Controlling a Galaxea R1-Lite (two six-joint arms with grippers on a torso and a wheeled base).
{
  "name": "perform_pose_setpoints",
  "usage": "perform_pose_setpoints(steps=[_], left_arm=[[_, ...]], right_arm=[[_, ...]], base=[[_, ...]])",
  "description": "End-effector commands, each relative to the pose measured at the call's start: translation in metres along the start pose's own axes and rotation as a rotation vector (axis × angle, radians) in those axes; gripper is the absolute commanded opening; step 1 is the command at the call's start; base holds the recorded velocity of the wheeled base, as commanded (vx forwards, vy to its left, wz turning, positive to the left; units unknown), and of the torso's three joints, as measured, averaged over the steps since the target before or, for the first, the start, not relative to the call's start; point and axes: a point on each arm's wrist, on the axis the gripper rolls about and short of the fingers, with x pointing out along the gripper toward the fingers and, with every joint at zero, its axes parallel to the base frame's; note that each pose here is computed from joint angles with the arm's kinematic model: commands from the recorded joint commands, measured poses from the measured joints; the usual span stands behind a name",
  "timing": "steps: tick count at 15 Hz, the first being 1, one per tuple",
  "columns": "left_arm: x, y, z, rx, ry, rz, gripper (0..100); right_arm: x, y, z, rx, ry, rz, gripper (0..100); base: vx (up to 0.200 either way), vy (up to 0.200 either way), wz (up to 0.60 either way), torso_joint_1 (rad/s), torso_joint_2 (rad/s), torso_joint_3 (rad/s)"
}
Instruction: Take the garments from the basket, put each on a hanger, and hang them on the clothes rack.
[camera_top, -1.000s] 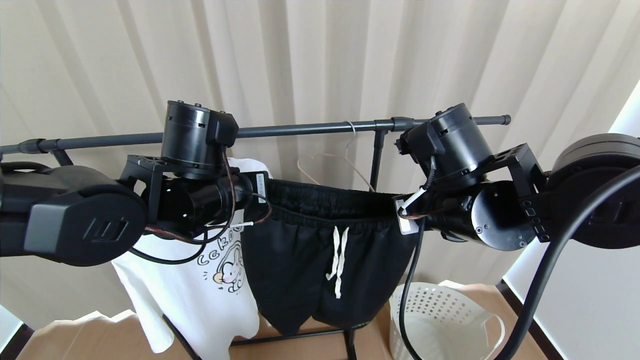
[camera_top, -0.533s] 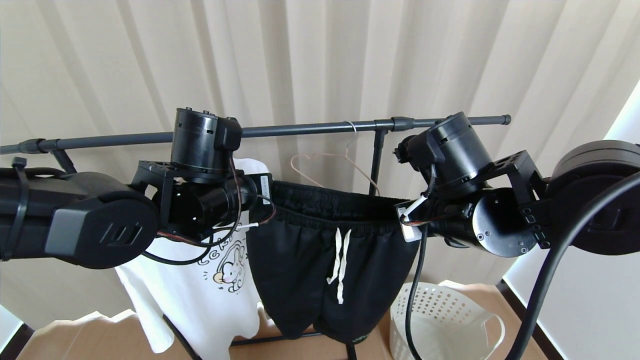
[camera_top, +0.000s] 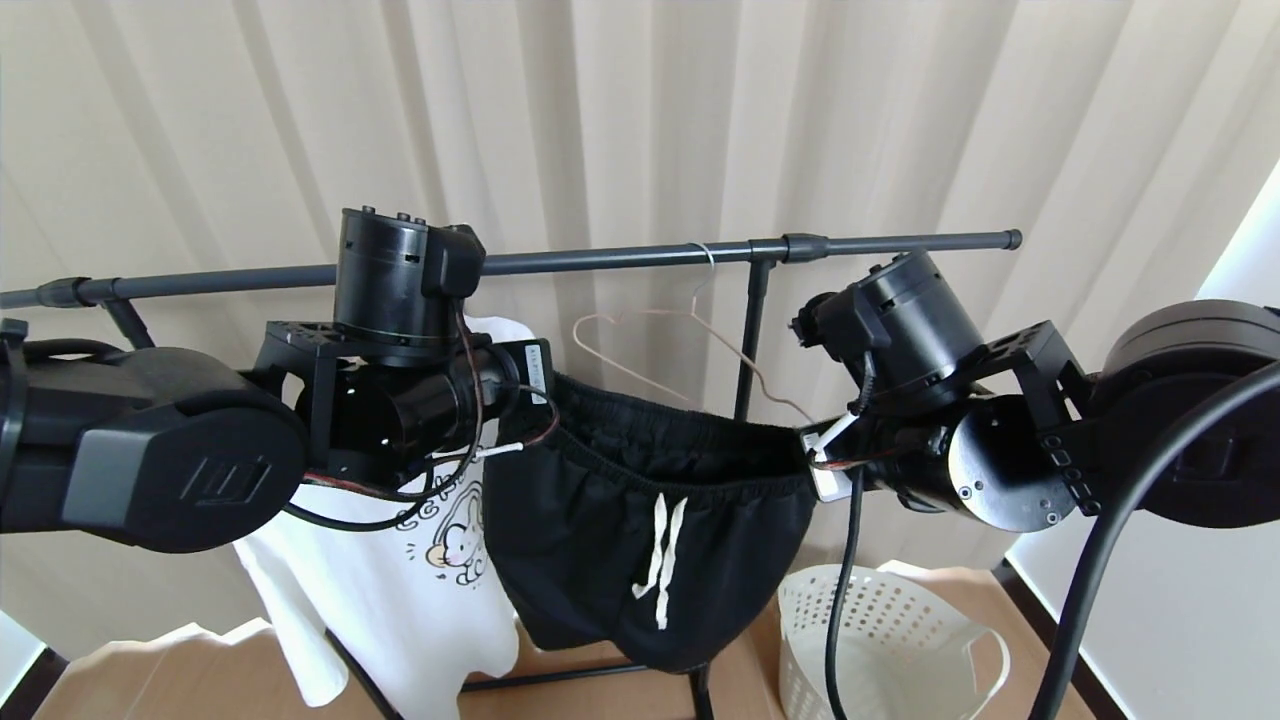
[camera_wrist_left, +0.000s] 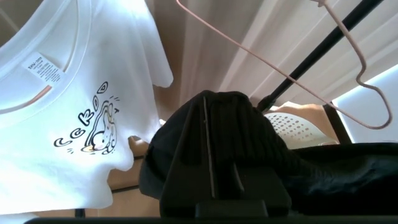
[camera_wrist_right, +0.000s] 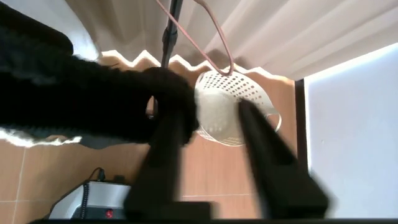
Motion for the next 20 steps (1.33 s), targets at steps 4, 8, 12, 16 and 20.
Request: perform_pose_setpoints(steps=[4,8,12,16,20], left_arm=[[-0.005,0.000,0.004,-0.006,-0.016,-0.007,0],[-0.006,-0.002,0.000,0.006,-0.005,-0.014,0],[-0.018,-0.015,-0.004,0.019,0.001,-0.069,0],[-0.022,-0.024,-0.006,0.014,0.003,-0.104,0],[-0.029,-0.042,-0.015,0.015,0.023,-0.162,0]], right_arm=[[-0.007,-0.010,-0.020,-0.143,0.041,0.025,100],[-0.023,-0.011,-0.032,-0.193,-0.013,0.361,100],[-0.016,0.002,-0.037,-0.155,-0.187,0.680,100],[0.021,0.017,-0.043,-0.131,-0.196,0.636,100],[0.036,0.025,-0.047,-0.129,-0.187,0.631,100]], base=[[0.000,0.000,0.00,0.000,0.00,0.000],[0.000,0.000,0.00,0.000,0.00,0.000],[0.000,0.000,0.00,0.000,0.00,0.000],[0.000,0.000,0.00,0.000,0.00,0.000],[0.000,0.000,0.00,0.000,0.00,0.000]])
